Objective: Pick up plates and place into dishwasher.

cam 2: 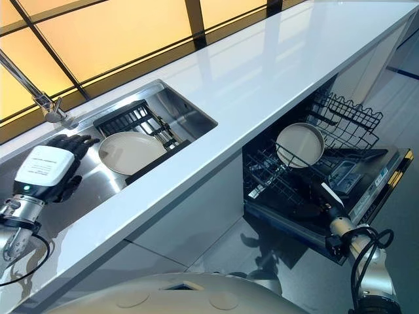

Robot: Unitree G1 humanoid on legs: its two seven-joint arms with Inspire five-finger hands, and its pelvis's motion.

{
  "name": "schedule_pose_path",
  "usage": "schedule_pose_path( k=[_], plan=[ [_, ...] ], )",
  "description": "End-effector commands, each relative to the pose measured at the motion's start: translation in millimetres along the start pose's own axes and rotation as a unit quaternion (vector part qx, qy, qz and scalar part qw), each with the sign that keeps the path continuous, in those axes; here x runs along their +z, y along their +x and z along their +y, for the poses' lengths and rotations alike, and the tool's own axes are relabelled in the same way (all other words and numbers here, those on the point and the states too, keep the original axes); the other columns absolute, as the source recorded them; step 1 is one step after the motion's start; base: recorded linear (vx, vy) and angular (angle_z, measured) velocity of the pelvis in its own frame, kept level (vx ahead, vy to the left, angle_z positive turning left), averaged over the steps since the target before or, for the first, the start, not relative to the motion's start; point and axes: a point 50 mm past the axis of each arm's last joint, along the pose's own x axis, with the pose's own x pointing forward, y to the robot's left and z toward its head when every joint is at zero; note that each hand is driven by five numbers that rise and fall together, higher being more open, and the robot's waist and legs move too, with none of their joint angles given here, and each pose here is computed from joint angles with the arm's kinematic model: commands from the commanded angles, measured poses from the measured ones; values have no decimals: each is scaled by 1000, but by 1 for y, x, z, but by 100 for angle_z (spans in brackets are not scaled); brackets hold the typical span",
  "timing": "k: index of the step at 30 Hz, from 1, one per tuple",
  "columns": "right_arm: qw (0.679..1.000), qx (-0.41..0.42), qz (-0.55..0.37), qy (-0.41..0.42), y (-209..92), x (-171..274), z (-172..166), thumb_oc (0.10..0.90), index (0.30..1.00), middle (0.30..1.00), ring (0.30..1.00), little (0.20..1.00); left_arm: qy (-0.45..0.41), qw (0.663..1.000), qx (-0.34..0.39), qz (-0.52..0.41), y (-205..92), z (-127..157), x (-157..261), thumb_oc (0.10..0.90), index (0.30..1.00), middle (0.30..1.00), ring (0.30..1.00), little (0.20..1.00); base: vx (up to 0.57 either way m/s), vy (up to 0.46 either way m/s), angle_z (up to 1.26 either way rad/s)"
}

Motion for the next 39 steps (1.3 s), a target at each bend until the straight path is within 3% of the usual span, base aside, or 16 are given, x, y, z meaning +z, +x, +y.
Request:
schedule_pose_path(
  k=[1,23,29,30,32,37,39],
  plan=[
    [993,43,-94,-63,18,48,5,800,900,900,900,900,74,985,142,58,25,47,-34,800,900,900,900,900,35,19,-1],
    [995,68,-61,-41,26,34,26,800,900,900,900,900,38,989,139,28,46,12,8,800,900,900,900,900,54,5,-4],
    [995,76,-47,-33,26,30,30,800,900,900,900,900,48,994,90,35,50,-1,15,800,900,900,900,900,68,-9,-7],
    [995,78,-45,-31,26,30,30,800,900,900,900,900,52,995,81,36,50,-3,15,759,865,865,865,859,53,4,-6],
    [996,80,-41,-28,25,29,30,800,900,900,900,900,64,996,54,37,50,-9,16,122,319,319,319,222,43,9,-7],
    [994,98,-42,-16,23,30,31,800,900,900,900,900,94,994,40,37,50,-17,17,100,300,300,300,200,30,8,-7],
    [988,140,-62,21,22,35,37,800,900,900,900,900,92,993,53,46,52,-17,18,100,300,300,300,200,45,18,-15]
  ],
)
